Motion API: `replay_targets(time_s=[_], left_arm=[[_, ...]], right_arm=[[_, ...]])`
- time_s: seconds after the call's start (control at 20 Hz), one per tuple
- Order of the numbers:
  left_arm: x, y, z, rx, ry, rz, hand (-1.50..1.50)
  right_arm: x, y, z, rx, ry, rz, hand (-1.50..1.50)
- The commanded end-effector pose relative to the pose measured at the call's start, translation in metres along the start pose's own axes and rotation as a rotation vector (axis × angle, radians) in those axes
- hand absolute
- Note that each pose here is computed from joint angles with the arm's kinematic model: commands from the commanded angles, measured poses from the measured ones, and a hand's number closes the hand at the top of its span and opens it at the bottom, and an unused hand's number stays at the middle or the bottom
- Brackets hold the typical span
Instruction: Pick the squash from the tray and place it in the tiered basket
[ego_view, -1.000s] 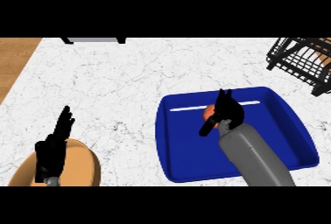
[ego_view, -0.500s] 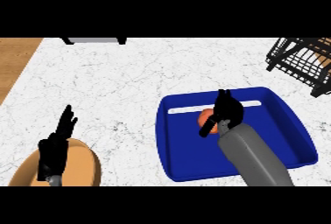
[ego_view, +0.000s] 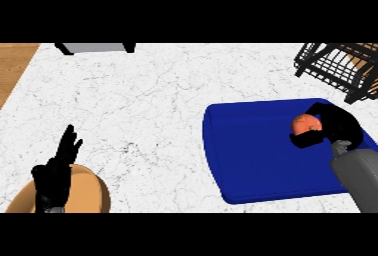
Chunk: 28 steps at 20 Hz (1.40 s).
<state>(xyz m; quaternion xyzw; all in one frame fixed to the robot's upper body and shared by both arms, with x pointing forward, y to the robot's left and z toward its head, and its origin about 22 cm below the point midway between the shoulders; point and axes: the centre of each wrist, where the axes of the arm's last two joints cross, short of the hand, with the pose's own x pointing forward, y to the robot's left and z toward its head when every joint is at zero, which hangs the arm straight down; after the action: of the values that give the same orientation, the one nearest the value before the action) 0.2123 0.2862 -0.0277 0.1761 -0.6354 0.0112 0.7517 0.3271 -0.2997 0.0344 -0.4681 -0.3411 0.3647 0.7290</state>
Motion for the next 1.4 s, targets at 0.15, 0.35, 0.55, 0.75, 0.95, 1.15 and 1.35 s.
replay_targets(time_s=[0.15, 0.35, 0.55, 0.75, 0.95, 1.15, 1.35], left_arm=[[-0.016, -0.019, 0.009, -0.061, 0.104, 0.040, 0.00], [-0.023, -0.016, 0.014, -0.059, 0.112, 0.035, 0.00], [-0.022, -0.028, 0.018, -0.083, 0.108, 0.036, 0.00], [-0.015, -0.023, 0.006, -0.073, 0.100, 0.042, 0.00], [-0.012, -0.043, 0.011, -0.121, 0.100, 0.042, 0.00], [-0.028, -0.048, 0.016, -0.128, 0.096, 0.043, 0.00], [-0.003, -0.045, 0.007, -0.136, 0.078, 0.036, 0.00]], right_arm=[[-0.136, -0.098, -0.013, -0.151, 0.000, -0.221, 1.50], [-0.165, -0.158, 0.001, -0.284, -0.034, -0.394, 1.50], [-0.182, -0.208, 0.024, -0.440, -0.082, -0.470, 1.50], [-0.182, -0.261, 0.061, -0.521, -0.143, -0.397, 1.50], [-0.167, -0.280, 0.074, -0.561, -0.127, -0.380, 1.50], [-0.172, -0.309, 0.083, -0.592, -0.095, -0.417, 1.50], [-0.172, -0.314, 0.074, -0.592, -0.058, -0.413, 1.50]])
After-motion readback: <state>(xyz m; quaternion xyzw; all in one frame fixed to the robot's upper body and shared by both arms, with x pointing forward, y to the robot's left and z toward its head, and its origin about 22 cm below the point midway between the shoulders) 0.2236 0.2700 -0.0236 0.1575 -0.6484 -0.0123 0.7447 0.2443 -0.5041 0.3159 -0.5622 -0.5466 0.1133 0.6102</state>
